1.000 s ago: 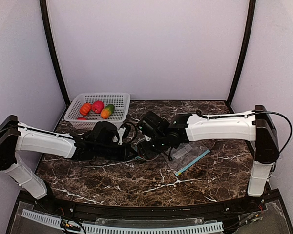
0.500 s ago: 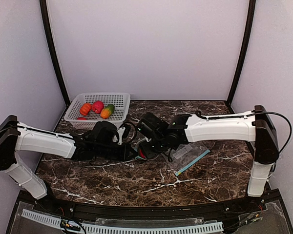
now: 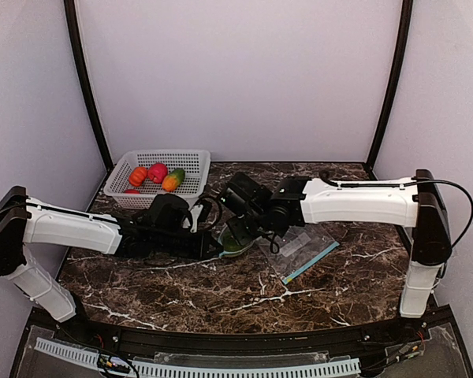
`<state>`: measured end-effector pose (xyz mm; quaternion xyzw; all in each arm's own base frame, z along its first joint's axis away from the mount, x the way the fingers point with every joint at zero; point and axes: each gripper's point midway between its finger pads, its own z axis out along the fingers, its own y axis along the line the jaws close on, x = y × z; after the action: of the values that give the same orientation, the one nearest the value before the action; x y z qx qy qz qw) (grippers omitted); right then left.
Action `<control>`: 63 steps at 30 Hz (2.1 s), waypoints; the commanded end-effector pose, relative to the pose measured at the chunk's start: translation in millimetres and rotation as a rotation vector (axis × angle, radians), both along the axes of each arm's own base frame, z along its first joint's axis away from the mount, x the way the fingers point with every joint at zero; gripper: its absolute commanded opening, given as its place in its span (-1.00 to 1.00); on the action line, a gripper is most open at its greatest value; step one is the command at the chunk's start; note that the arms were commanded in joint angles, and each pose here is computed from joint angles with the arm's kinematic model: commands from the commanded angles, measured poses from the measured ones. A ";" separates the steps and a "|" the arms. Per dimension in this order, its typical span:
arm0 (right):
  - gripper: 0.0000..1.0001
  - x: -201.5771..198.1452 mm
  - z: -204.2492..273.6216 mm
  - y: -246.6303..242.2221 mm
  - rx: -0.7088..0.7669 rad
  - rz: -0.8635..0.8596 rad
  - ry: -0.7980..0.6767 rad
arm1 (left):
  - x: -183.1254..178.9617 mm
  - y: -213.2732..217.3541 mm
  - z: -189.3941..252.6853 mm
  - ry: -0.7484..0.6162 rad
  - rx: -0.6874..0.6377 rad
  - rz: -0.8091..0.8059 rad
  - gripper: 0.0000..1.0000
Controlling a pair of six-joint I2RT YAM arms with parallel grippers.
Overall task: Place the food in the zip-top bag and seal the zipper
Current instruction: Adjust the fake vegetable in the zipper food storage bag.
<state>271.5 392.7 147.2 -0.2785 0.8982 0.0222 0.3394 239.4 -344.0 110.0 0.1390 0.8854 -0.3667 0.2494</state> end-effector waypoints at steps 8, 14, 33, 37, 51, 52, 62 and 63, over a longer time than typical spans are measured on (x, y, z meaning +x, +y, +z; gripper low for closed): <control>-0.09 21.5 0.1 -1.7 -0.156 0.025 -0.131 | -1.1 -7.1 30.9 -0.018 -0.082 -0.027 -0.99; -0.09 29.0 -6.2 -8.4 -0.214 0.010 -0.162 | -3.1 -7.5 41.5 -0.022 -0.116 -0.027 -0.99; 0.84 -19.0 38.6 17.9 0.113 0.242 0.055 | 1.3 -0.5 27.0 0.007 -0.102 0.017 -0.99; 0.89 -27.3 47.5 9.5 0.171 0.261 0.100 | 1.4 0.9 24.0 0.011 -0.095 0.019 -0.99; 0.97 1.0 9.8 -10.3 0.275 0.410 0.226 | -6.5 4.7 16.9 0.007 -0.084 -0.020 -0.99; 0.97 0.3 8.0 -8.0 0.275 0.444 0.226 | -7.5 4.3 17.6 0.006 -0.086 -0.026 -0.99; 0.97 8.5 -1.1 -4.1 0.284 0.531 0.249 | -16.8 -5.9 30.7 -0.028 -0.143 -0.121 -0.99; 0.97 6.8 -1.4 -4.8 0.286 0.534 0.253 | -19.6 -10.7 40.7 -0.047 -0.182 -0.152 -0.99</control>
<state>274.6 380.9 133.2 -0.4335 0.8366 0.2465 0.2269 228.2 -345.8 127.2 0.1513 0.8652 -0.4142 0.2387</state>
